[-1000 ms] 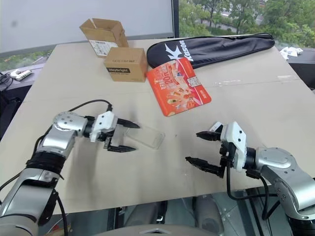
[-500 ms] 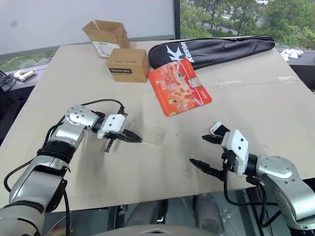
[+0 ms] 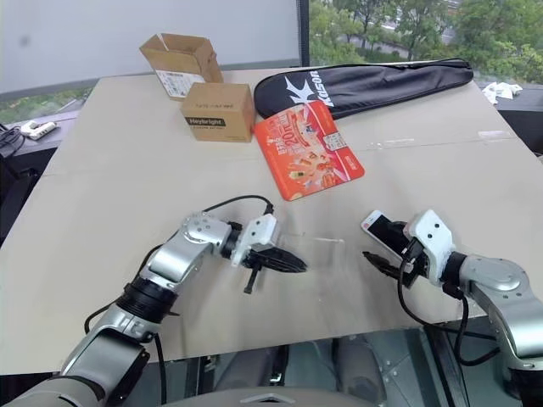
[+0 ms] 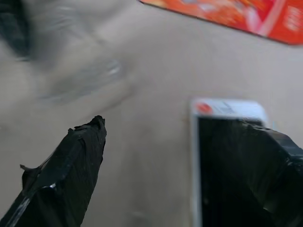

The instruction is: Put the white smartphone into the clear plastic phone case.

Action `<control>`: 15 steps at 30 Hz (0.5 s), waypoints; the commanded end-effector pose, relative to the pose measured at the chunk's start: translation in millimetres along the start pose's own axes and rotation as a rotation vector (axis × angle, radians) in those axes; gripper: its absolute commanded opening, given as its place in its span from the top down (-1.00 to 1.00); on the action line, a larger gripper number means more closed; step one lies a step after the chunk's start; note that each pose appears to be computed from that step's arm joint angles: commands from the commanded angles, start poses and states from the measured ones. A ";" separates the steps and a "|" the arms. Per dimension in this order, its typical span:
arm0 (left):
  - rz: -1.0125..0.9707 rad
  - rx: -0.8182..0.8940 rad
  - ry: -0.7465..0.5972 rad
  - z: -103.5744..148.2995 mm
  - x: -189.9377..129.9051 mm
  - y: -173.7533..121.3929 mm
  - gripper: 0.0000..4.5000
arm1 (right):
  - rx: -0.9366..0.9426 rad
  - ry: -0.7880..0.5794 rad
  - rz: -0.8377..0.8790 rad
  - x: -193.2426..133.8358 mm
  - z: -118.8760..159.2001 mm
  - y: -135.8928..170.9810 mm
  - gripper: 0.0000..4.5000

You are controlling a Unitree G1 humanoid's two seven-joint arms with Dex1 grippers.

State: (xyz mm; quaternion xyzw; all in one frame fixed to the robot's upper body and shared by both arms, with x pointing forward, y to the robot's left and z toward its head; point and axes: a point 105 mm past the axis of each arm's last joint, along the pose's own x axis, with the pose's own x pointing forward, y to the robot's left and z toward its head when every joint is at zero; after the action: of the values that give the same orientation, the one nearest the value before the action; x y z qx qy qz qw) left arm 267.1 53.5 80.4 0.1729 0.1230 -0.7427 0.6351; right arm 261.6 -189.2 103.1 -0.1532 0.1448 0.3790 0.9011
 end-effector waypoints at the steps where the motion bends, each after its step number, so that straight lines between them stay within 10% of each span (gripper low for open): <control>1: 0.045 0.018 0.072 -5.2 14.0 5.5 0.98 | -0.055 0.012 -0.091 -10.7 2.4 -20.9 -1.00; 11: 0.124 -0.114 0.005 4.2 36.8 5.3 0.98 | 0.058 0.099 -0.116 -21.5 -18.1 -32.9 -1.00; 15: 0.107 -0.148 -0.027 9.9 37.4 -1.6 0.21 | 0.104 0.157 -0.153 -22.9 -28.4 -40.5 -1.00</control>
State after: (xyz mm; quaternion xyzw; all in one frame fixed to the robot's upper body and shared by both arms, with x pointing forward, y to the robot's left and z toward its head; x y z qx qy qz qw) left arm 261.1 16.5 71.0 0.1249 0.1607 -0.7006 0.6839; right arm 267.9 -235.7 83.2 -0.1360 0.2270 0.3013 0.9161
